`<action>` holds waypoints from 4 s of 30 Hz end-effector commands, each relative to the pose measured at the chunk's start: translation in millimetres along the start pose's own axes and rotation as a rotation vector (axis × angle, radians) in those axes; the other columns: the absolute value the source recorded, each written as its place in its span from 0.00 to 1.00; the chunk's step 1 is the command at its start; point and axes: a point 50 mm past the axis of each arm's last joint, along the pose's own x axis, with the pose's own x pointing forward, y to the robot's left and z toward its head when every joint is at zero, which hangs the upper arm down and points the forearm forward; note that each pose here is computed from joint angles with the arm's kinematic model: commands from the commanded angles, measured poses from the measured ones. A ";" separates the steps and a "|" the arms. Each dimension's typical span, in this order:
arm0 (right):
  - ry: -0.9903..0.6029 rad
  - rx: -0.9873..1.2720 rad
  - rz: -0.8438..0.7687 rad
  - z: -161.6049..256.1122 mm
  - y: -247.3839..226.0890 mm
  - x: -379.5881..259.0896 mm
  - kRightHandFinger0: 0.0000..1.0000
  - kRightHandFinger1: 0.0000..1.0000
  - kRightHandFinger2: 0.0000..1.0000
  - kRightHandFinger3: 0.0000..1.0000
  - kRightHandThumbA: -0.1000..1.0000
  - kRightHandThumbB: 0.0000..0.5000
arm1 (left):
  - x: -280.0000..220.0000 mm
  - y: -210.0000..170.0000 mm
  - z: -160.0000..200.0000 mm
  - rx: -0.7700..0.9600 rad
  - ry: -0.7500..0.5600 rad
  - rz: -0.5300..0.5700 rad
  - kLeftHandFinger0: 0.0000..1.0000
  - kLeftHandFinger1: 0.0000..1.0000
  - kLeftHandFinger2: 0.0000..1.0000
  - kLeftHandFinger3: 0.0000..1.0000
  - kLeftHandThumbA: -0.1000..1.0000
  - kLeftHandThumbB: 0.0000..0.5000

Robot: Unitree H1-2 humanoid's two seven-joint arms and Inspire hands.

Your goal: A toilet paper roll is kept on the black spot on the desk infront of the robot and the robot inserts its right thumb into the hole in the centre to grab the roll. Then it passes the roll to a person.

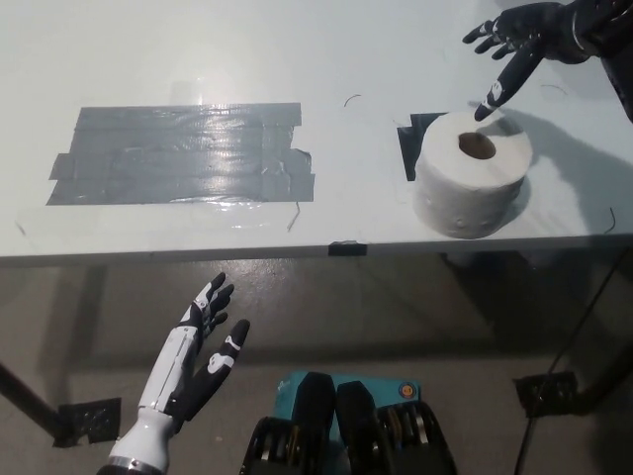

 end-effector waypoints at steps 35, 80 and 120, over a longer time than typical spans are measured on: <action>0.049 -0.086 -0.048 -4.1 22.2 17.8 1.00 1.00 1.00 1.00 1.00 1.00 | 9.4 5.6 14.1 0.029 -0.046 -0.008 1.00 1.00 1.00 1.00 0.80 0.04; 0.006 0.024 -0.160 -39.4 80.2 52.7 0.29 0.75 0.96 0.30 0.00 0.39 | 33.0 14.0 29.0 0.039 -0.090 -0.010 1.00 1.00 1.00 1.00 0.82 0.07; -0.736 1.852 0.150 -62.4 120.2 51.5 0.00 0.38 0.71 1.00 0.00 0.26 | 46.5 17.0 34.3 0.039 -0.122 0.014 1.00 1.00 1.00 1.00 0.83 0.03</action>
